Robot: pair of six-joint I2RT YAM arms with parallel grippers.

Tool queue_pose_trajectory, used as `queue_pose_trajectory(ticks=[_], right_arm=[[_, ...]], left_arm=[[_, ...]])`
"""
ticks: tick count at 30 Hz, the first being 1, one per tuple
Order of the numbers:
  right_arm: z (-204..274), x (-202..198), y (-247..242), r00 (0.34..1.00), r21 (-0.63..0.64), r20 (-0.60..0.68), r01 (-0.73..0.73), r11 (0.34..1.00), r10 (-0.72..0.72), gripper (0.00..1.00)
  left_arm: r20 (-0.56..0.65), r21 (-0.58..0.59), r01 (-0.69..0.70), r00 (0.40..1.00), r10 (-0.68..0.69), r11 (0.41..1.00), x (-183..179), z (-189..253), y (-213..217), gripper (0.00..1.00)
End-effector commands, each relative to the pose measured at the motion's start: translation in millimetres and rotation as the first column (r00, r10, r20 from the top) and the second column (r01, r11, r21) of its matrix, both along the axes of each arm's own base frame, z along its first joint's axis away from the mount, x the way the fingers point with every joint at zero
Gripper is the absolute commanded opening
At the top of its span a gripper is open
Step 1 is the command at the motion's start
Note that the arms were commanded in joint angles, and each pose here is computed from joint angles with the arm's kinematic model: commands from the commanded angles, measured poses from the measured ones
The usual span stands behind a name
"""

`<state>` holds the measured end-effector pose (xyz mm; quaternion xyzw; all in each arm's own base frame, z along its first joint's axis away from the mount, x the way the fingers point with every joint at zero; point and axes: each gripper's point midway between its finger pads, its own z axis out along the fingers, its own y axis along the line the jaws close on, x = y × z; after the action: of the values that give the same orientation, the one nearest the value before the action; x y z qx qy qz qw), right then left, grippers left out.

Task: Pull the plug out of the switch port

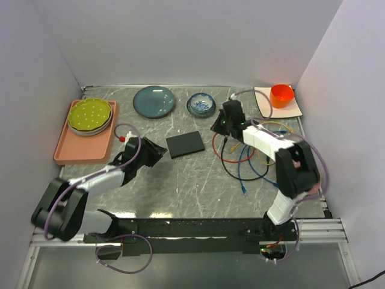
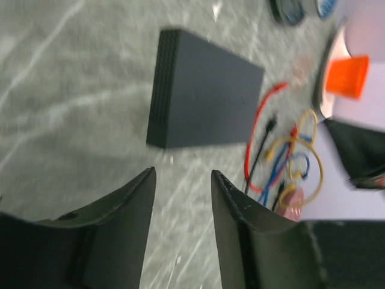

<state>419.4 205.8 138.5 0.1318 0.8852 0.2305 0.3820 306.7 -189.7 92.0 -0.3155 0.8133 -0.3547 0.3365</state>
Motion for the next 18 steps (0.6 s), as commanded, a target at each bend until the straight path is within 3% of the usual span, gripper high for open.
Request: queue_pose_trajectory(ticks=[1, 8, 18], right_arm=[[-34.5, 16.7, 19.6, 0.998, 0.005, -0.047, -0.050, 0.999, 0.050, 0.00], [-68.2, 35.6, 15.6, 0.991, -0.108, -0.134, -0.044, 0.993, 0.029, 0.00], [-90.9, 37.2, 39.3, 0.981, -0.070, -0.165, -0.114, 0.991, 0.101, 0.00]], left_arm=[[-0.037, 0.031, -0.070, 0.997, 0.071, 0.997, 33.7, -3.0, -0.1, 0.44], [-0.106, 0.123, -0.118, 0.986, 0.132, 0.985, 74.7, -28.6, 5.3, 0.39], [-0.194, 0.129, -0.110, 0.972, 0.133, 0.986, 78.0, -68.4, 2.3, 0.33]])
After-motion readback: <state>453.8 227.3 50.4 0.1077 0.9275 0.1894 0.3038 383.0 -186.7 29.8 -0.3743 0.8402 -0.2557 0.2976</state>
